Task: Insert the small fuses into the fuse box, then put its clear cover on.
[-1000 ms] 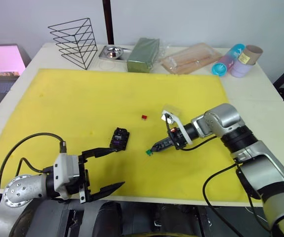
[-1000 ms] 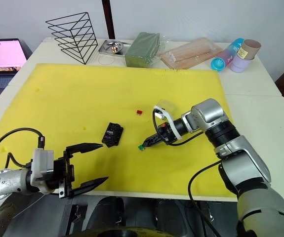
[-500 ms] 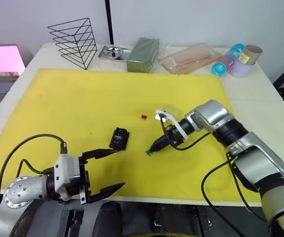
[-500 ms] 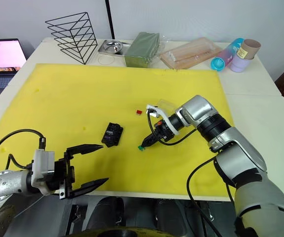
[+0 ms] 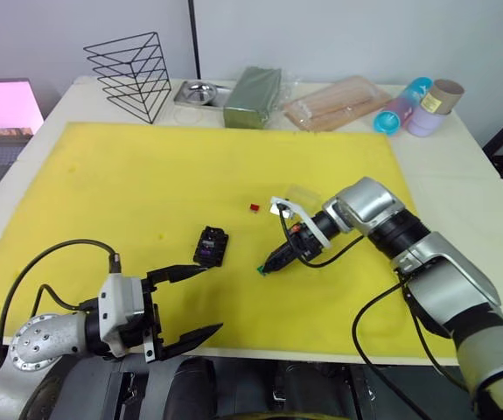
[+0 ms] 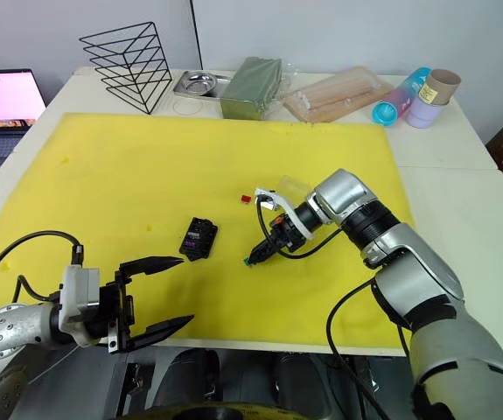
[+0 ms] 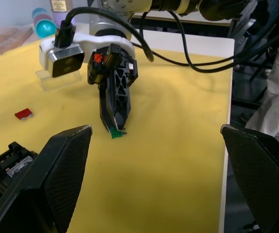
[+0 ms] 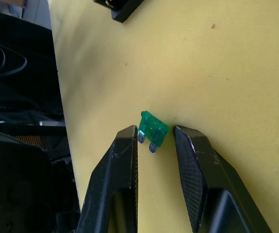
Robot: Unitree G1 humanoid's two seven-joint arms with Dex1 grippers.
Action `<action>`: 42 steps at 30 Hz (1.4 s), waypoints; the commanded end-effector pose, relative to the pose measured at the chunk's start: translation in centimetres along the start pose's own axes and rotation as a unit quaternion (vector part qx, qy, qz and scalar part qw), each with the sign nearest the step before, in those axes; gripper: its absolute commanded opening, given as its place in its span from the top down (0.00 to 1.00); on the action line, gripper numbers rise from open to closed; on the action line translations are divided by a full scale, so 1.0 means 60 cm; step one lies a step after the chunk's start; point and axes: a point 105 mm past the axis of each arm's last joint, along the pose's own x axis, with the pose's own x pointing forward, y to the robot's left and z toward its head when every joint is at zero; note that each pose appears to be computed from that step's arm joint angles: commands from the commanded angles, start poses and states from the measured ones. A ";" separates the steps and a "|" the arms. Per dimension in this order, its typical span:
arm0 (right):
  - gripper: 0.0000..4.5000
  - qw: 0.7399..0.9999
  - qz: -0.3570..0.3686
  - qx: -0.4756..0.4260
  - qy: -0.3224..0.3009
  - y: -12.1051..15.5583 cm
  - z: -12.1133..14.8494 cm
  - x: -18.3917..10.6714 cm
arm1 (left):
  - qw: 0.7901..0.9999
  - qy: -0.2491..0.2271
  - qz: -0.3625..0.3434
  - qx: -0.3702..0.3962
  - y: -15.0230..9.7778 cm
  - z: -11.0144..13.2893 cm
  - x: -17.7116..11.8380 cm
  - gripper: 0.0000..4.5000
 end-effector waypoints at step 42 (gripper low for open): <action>1.00 0.910 -0.074 0.195 -0.359 0.069 -0.060 -0.022 | 1.000 0.003 0.011 -0.007 -0.004 0.008 -0.009 0.00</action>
